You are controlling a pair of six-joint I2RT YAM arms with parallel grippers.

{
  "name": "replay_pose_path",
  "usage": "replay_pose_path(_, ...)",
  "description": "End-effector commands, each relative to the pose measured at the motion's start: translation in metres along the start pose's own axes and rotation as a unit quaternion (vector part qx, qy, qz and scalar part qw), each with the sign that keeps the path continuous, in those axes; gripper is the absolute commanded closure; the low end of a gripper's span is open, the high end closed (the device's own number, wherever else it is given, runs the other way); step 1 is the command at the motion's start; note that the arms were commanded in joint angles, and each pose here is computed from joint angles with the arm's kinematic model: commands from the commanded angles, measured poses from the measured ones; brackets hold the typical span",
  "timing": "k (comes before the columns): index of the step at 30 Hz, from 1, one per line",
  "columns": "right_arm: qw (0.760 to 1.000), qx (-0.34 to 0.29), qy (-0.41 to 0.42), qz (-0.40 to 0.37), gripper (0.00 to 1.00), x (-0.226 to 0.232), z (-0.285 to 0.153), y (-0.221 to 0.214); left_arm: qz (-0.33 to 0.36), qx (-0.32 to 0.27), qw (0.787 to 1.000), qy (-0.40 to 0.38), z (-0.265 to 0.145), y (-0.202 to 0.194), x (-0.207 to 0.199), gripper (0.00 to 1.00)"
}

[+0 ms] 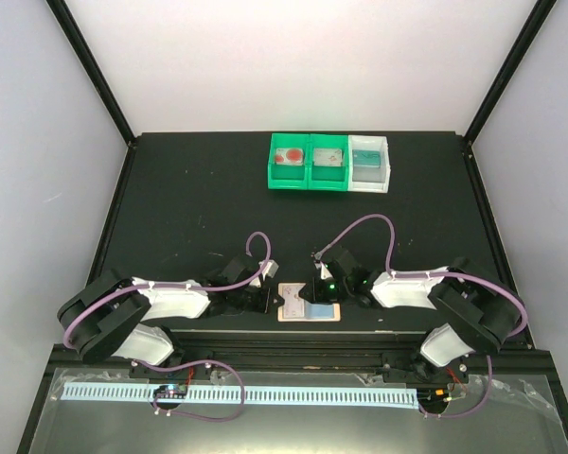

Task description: Take the credit cards out of the card holder

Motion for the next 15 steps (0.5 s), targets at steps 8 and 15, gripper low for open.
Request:
replay_pose_path(8, 0.999, 0.002, 0.044, 0.002, 0.92, 0.0042, 0.0014, -0.0038, 0.005, 0.021, 1.000, 0.013, 0.0068, -0.0075, 0.0035, 0.98)
replay_pose_path(15, 0.999, -0.016, 0.037, 0.002, 0.99, 0.0032, -0.0042, -0.0022, 0.005, 0.019, 1.000, 0.022, 0.0057, -0.0086, 0.0054, 0.99)
Point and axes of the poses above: each gripper's point midway between its finger pads, its own z axis out along the fingers, its own x axis along the line the jaws close on, y = z × x, the point moved 9 cm from there along -z, back along the fingers, and after that the axes turned 5 degrees about z, right-handed, at the moved point
